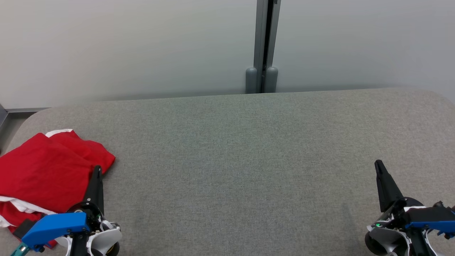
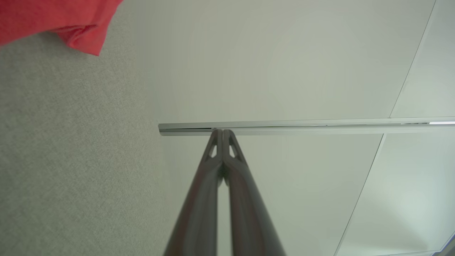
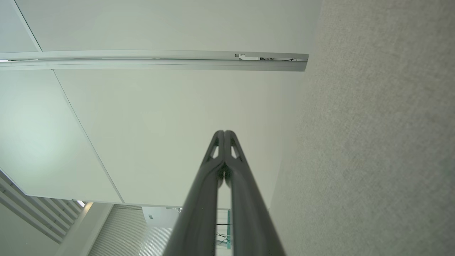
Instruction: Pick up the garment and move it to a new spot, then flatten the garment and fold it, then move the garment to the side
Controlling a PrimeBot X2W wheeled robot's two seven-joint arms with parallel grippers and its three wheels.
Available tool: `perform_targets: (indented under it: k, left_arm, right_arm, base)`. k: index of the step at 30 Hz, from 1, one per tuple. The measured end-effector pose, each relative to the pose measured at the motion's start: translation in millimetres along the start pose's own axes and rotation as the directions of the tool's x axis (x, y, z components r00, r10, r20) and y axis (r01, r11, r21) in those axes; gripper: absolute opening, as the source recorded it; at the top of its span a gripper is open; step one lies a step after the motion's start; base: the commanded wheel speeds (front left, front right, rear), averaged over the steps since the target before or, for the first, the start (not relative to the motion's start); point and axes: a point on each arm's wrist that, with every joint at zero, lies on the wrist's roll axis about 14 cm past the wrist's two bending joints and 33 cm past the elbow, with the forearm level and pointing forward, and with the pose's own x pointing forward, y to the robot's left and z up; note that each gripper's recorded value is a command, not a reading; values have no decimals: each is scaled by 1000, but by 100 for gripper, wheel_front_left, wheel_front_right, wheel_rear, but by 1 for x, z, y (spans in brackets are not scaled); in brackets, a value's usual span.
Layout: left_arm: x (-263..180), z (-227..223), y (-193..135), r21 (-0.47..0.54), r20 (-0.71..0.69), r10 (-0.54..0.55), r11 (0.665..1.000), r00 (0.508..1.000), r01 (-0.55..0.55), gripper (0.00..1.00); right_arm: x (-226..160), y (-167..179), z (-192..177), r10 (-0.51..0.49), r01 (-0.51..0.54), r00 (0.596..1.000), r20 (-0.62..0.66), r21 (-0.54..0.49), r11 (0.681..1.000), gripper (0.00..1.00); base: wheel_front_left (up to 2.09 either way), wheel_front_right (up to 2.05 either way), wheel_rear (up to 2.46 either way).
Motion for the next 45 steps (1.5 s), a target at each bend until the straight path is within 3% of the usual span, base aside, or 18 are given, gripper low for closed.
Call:
perform_targets:
  k: [43, 44, 45]
  left_arm:
    - [0, 0, 0, 0, 0, 0, 1000, 1000, 0, 0]
    - [0, 0, 1, 0, 1, 4, 1000, 1000, -4, 100]
    - [-2, 0, 6, -2, 2, 18, 1000, 1000, -18, 100]
  right_arm:
    - [0, 0, 0, 0, 0, 1000, 0, 0, 1000, 0]
    - [0, -1, 0, -3, 3, 1000, 0, 0, 1000, 100]
    - [-1, -5, 0, -14, 14, 1000, 0, 2, 1000, 100]
  base:
    - [0, 0, 0]
    - [0, 0, 0]
    - [0, 0, 0]
